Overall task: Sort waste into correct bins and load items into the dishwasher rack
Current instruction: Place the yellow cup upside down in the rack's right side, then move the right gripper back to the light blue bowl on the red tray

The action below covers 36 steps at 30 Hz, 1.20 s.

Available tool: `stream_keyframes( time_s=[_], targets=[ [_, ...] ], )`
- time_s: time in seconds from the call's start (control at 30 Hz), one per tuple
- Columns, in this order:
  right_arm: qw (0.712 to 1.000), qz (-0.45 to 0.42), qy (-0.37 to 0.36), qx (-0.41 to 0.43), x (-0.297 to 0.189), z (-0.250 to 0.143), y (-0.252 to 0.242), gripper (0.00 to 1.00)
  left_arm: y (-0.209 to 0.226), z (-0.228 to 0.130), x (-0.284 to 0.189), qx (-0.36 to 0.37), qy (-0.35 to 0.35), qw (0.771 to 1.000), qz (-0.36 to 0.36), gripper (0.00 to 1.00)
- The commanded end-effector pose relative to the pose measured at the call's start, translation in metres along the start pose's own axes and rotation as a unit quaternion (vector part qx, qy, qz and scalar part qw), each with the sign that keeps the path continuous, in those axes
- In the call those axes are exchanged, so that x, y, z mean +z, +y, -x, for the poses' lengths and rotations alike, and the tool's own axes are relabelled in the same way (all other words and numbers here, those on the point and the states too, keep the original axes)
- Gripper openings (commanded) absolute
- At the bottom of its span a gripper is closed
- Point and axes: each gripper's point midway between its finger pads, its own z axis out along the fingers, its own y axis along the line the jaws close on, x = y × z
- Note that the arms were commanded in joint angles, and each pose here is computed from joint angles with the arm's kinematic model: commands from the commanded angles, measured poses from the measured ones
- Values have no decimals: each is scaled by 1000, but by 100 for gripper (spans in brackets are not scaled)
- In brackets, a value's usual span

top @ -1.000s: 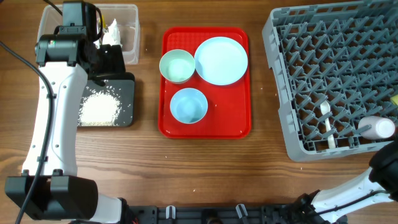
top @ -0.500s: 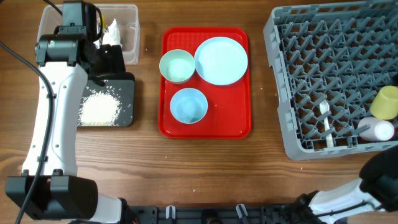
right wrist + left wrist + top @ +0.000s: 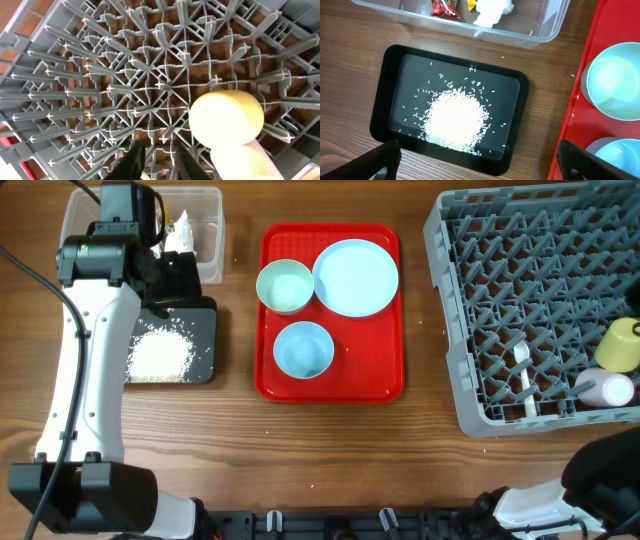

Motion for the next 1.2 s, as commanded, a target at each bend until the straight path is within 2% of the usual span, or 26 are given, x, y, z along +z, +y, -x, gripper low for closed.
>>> stream_keyframes(
  time_s=[0.0,0.2,0.37,0.53,0.7,0.83,0.93,0.97,1.1,1.17],
  targets=[
    [999,-38,10,1,9,-6,-14,18,3,0,1,-6,0,1000,6,100],
    [994,-85,58,29,54,-39,-39,17,3,0,1,-6,0,1000,6,100],
    [987,-127,65,78,59,-45,-71,18,3,0,1,-6,0,1000,6,100],
    [985,-116,68,109,57,-45,-81,18,3,0,1,-6,0,1000,6,100],
    [989,-66,76,112,56,-46,-64,16,3,0,1,-6,0,1000,6,100],
    [996,4,36,76,31,-26,-36,17,3,0,1,-6,0,1000,6,100],
    [995,94,-18,-4,-16,-16,18,27,3,0,1,-6,0,1000,6,100],
    [991,123,-30,-40,-32,-19,43,33,3,0,1,-6,0,1000,6,100],
    [960,193,-29,-202,-71,-77,160,59,3,0,1,-6,0,1000,6,100],
    [945,213,-11,-250,-73,-115,212,64,3,0,1,-6,0,1000,6,100]
  ],
)
